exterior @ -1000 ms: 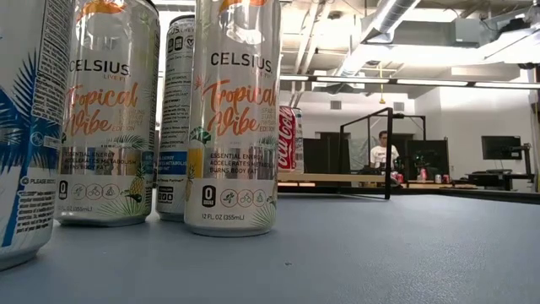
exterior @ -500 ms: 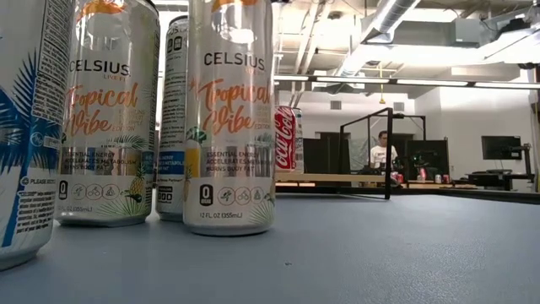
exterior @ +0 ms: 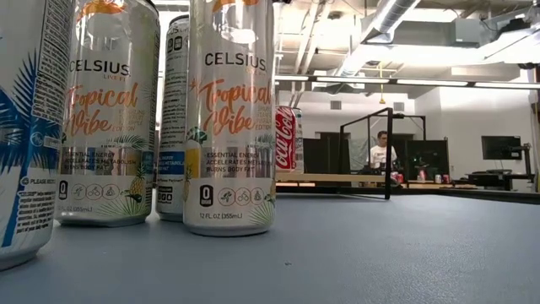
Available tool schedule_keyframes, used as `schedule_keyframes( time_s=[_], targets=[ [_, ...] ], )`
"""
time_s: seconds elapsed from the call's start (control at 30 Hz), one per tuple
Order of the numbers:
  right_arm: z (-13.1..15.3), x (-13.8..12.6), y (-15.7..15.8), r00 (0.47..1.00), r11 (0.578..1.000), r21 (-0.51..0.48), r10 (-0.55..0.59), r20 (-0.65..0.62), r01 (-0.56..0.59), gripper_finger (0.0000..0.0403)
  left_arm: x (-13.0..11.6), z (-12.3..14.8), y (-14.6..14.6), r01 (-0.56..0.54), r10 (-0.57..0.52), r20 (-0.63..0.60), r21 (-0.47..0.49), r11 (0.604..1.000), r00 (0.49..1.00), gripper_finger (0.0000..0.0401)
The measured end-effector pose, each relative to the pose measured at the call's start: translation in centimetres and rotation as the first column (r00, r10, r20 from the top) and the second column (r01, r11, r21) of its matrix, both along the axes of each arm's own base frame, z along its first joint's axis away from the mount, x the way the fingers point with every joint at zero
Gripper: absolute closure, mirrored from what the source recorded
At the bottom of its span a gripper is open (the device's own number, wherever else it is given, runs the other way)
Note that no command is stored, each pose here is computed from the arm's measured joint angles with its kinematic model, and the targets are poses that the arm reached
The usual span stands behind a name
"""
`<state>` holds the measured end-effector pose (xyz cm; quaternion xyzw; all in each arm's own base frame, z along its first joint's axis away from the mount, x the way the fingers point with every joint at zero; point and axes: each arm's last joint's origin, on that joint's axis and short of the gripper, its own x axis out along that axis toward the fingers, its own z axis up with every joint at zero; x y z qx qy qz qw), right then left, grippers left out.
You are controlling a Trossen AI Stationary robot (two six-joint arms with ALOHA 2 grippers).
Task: Place canned beverage on shelf
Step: Put the top right white yellow soda can on the shelf
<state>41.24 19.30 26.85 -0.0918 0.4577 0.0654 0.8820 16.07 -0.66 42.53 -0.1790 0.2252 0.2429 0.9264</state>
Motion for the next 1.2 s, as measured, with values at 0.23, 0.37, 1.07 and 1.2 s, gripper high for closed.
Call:
schedule_keyframes(
  time_s=[0.23, 0.37, 1.07, 1.2],
  targets=[
    [0.9, -0.2, 0.1, 1.0, 1.0, 0.004, 0.007, 0.016, -0.007, 0.0138, 0.0, 0.0, 0.0, 0.0, 0.0, 0.0, 0.0, 1.0, 1.0, 0.0195],
    [1.5, -0.2, 0.1, 1.0, 1.0, 0.003, 0.024, 0.009, -0.024, 0.0117, 0.0, 0.0, 0.0, 0.001, -0.001, 0.0, 0.0, 1.0, 1.0, 0.0195],
    [2.5, -0.5, -0.1, 1.0, 1.0, -0.001, -0.007, 0.01, 0.007, 0.0042, 0.0, 0.0, 0.0, 0.003, -0.003, -0.003, 0.008, 1.0, 1.0, 0.0195],
    [2.5, -0.4, -0.1, 1.0, 1.0, 0.006, -0.016, 0.011, 0.016, 0.0042, 0.0, 0.0, 0.0, 0.004, -0.004, -0.005, 0.012, 1.0, 1.0, 0.0195]
  ],
)
